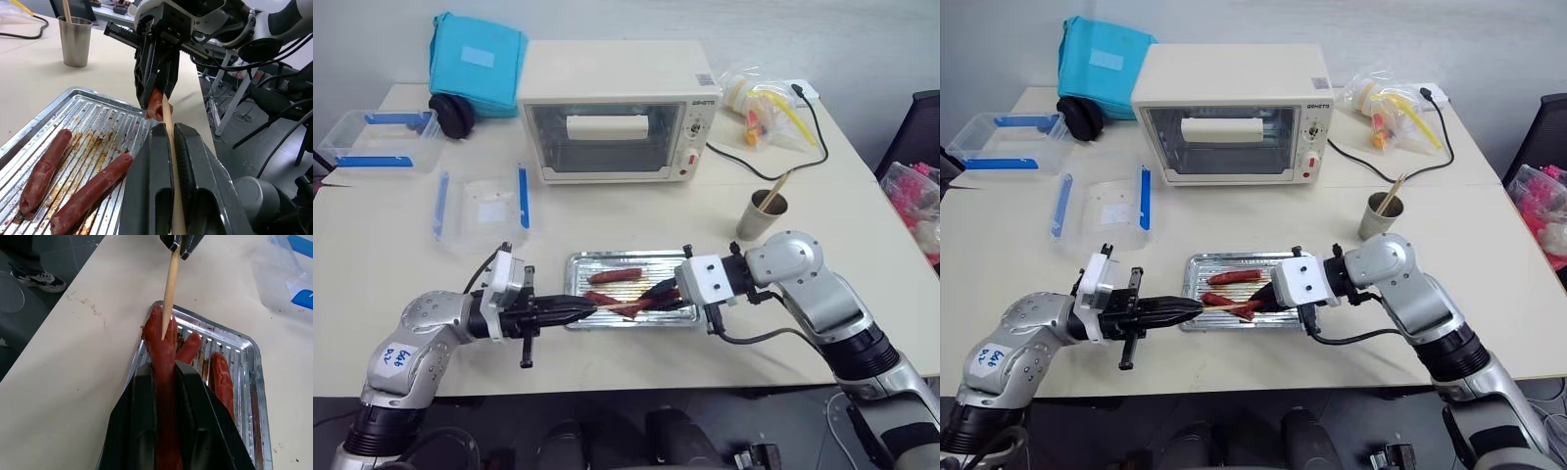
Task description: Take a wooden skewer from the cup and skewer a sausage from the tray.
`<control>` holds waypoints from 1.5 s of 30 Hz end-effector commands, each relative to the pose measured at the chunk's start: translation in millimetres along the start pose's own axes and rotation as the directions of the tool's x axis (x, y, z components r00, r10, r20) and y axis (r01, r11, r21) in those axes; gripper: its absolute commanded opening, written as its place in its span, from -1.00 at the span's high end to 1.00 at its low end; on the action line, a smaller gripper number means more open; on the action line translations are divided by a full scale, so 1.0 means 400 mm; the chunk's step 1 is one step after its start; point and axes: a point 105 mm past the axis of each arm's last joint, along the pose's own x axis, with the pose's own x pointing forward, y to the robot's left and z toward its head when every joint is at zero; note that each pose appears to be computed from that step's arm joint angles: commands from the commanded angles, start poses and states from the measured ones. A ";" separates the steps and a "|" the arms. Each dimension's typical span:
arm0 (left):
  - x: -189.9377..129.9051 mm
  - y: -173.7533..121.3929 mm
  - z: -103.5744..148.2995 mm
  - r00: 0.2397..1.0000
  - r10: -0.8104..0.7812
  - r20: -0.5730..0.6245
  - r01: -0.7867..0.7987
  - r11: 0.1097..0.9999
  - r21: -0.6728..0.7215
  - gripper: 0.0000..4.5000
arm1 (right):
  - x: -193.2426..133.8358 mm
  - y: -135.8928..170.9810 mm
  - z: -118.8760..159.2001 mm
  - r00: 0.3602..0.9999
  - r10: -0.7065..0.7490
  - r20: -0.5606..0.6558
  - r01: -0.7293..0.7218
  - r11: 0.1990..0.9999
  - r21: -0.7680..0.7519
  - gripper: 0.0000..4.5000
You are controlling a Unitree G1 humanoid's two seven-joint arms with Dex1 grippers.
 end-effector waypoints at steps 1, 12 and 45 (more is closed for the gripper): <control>-0.026 0.010 0.014 1.000 0.028 -0.009 -0.028 0.999 0.031 1.00 | -0.015 -0.011 0.014 1.000 -0.017 -0.001 0.017 0.999 -0.046 0.81; -0.040 0.000 0.006 0.999 0.035 -0.013 -0.035 0.999 0.013 1.00 | -0.027 -0.016 0.006 0.999 -0.030 -0.013 0.029 0.999 -0.044 0.81; 0.136 0.032 -0.016 0.996 -0.072 0.050 0.069 0.996 0.057 1.00 | 0.031 -0.024 0.056 0.999 0.021 0.033 -0.018 0.996 -0.093 0.81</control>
